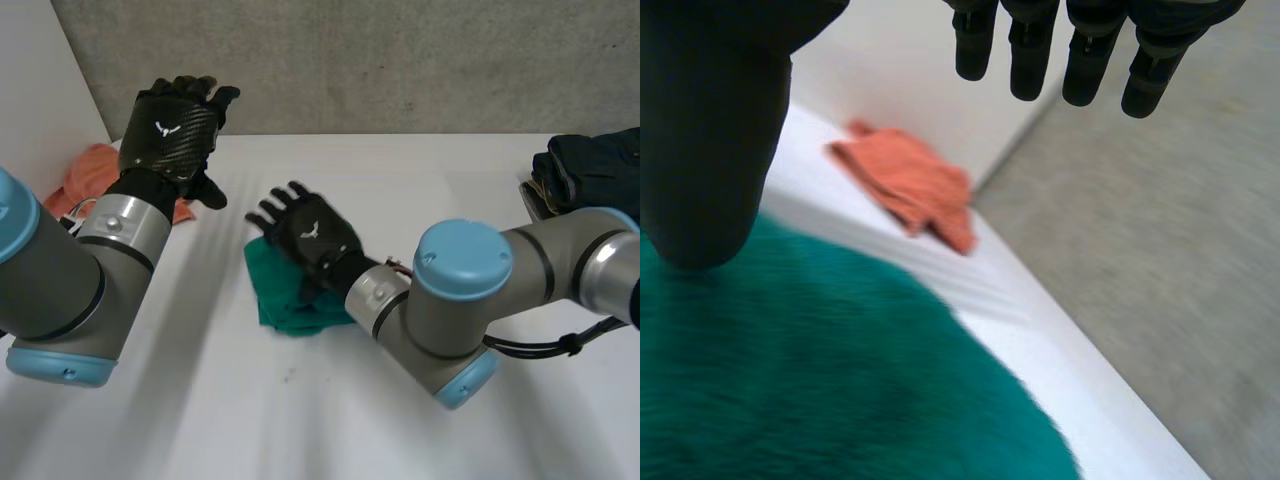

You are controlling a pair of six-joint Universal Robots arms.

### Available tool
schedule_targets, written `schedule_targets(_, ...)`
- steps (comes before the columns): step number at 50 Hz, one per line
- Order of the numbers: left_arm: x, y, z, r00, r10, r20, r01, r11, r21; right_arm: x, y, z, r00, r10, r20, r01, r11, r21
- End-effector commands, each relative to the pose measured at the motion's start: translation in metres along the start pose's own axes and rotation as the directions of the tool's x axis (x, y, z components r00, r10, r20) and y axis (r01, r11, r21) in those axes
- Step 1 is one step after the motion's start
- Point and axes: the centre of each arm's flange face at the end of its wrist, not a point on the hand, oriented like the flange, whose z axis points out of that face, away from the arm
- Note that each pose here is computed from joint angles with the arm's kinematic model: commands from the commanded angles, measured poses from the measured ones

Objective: Fold the laundry.

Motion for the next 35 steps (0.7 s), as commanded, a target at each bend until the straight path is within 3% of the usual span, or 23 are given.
schedule_targets(1, 0.043, 0.021, 0.017, 0.989, -0.106, -0.105, 0.100, 0.993, -0.058, 0.076, -0.007, -0.014, 0.933, 0.252, -0.255, -0.278, 0.958, -0.067)
schedule_targets(6, 0.078, 0.050, 0.009, 0.977, -0.127, -0.173, 0.086, 0.970, -0.229, 0.071, 0.014, -0.008, 0.926, 0.294, -0.239, -0.344, 0.916, -0.206)
schedule_targets(11, 0.081, 0.088, -0.004, 0.994, -0.077, -0.078, 0.035, 0.896, -0.443, 0.067, 0.038, -0.001, 0.919, 0.333, -0.210, -0.384, 0.875, -0.294)
schedule_targets(20, 0.086, 0.108, -0.014, 0.999, -0.011, -0.050, -0.017, 0.848, -0.530, 0.064, 0.069, 0.003, 0.910, 0.359, -0.207, -0.414, 0.818, -0.399)
schedule_targets(27, 0.078, 0.104, -0.010, 0.998, 0.016, -0.053, -0.041, 0.849, -0.527, 0.078, 0.044, 0.001, 0.935, 0.272, -0.226, -0.340, 0.866, -0.366)
schedule_targets(31, 0.069, 0.077, 0.001, 0.998, -0.010, -0.064, -0.020, 0.892, -0.452, 0.078, 0.019, -0.004, 0.969, 0.150, -0.194, -0.210, 0.918, -0.336)
schedule_targets(35, 0.066, 0.031, 0.014, 0.985, -0.076, -0.158, 0.026, 0.953, -0.301, 0.069, 0.007, -0.010, 0.986, 0.009, -0.165, -0.056, 0.957, -0.284)
